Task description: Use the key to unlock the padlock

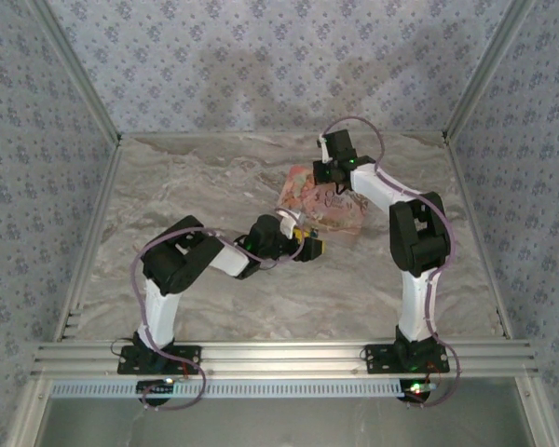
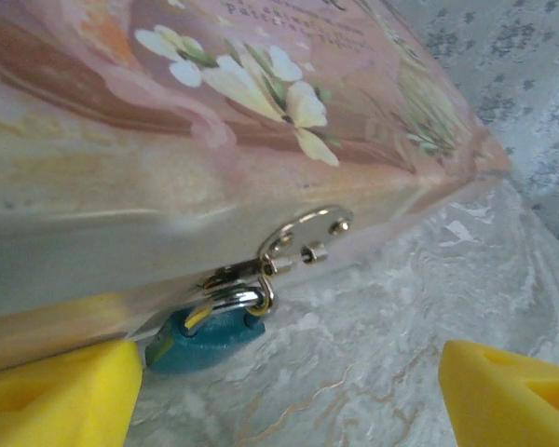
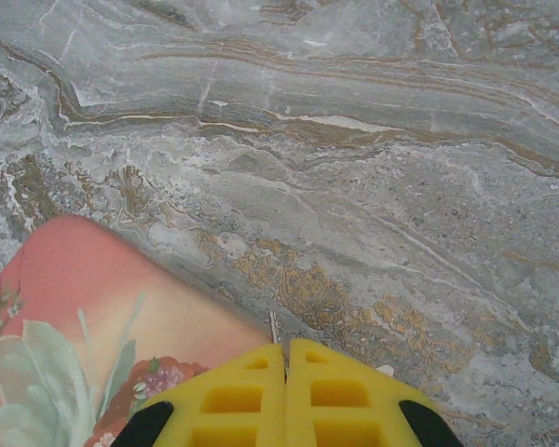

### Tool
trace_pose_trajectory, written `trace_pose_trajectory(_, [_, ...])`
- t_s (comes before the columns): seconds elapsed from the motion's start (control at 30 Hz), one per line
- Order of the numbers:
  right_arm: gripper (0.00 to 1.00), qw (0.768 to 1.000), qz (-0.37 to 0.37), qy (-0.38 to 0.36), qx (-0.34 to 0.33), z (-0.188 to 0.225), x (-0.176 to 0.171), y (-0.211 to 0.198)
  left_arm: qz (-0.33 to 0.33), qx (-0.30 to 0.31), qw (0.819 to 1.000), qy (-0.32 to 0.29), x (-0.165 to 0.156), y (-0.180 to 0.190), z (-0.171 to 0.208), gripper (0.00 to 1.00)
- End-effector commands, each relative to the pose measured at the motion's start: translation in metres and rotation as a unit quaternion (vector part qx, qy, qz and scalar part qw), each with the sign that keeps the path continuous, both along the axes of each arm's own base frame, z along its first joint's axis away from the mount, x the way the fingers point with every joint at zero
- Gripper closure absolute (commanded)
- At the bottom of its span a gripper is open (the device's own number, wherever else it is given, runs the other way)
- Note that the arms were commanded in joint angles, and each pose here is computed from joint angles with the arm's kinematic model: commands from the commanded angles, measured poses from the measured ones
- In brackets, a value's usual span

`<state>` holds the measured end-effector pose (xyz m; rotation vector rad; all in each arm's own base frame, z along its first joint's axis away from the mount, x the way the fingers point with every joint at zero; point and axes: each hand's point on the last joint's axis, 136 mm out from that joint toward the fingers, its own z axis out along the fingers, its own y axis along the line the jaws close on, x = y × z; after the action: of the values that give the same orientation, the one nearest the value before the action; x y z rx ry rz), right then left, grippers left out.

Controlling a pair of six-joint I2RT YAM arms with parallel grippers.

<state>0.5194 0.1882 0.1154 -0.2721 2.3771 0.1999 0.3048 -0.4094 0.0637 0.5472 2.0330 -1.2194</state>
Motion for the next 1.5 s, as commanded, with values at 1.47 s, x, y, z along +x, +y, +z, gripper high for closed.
trace_pose_trajectory(1.47, [1.00,0.999,0.013,0.049,-0.006,-0.033,-0.026,0.003,0.060,-0.001,0.998,-0.021,0.011,-0.039,-0.003,0.21])
